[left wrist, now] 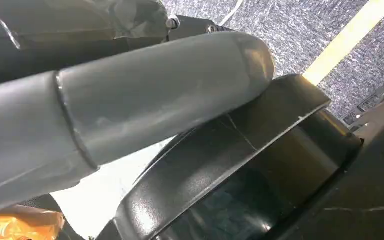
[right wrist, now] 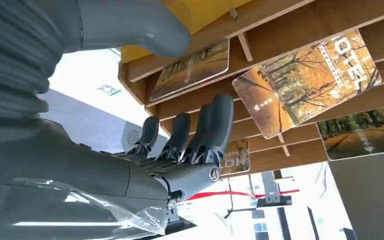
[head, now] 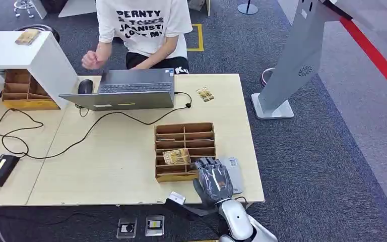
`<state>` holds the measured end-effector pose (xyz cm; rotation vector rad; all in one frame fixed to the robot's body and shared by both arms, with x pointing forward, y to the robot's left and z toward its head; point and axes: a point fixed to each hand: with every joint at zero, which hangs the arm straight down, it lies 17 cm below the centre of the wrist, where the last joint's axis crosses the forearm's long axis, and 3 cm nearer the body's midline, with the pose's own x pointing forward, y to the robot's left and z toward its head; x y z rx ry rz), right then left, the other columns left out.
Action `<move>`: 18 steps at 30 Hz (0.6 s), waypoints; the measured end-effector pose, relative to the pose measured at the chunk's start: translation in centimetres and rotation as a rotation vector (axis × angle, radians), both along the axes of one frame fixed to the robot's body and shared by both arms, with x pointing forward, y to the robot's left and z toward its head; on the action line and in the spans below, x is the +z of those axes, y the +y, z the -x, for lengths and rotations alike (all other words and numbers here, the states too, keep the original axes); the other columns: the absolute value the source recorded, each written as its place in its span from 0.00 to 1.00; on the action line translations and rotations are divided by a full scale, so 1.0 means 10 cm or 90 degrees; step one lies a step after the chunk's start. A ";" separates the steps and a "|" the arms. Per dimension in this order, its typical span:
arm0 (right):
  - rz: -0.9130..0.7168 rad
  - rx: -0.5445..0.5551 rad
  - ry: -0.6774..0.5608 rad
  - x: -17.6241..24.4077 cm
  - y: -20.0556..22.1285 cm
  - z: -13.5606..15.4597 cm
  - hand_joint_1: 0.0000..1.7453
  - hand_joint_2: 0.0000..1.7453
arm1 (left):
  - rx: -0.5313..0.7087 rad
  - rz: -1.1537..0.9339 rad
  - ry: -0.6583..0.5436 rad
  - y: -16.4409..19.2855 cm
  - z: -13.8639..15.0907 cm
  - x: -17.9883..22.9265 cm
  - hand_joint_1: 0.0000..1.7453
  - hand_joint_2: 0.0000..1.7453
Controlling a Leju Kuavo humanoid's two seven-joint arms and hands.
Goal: Pass the card to the sensor for recognition and then transmit it.
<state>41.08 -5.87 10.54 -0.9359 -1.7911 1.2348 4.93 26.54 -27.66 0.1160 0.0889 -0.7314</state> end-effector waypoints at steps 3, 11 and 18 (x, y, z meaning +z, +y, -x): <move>0.000 0.000 -0.001 0.00 -0.01 0.00 0.43 1.00 | 0.000 0.000 0.000 0.00 0.00 0.00 0.00 0.00; 0.000 -0.004 -0.003 0.02 -0.05 -0.01 0.44 1.00 | 0.002 0.000 0.000 0.00 0.00 0.00 0.00 0.00; 0.001 -0.009 -0.004 0.01 -0.09 -0.02 0.46 1.00 | 0.001 0.000 0.000 0.00 0.00 0.00 0.00 0.00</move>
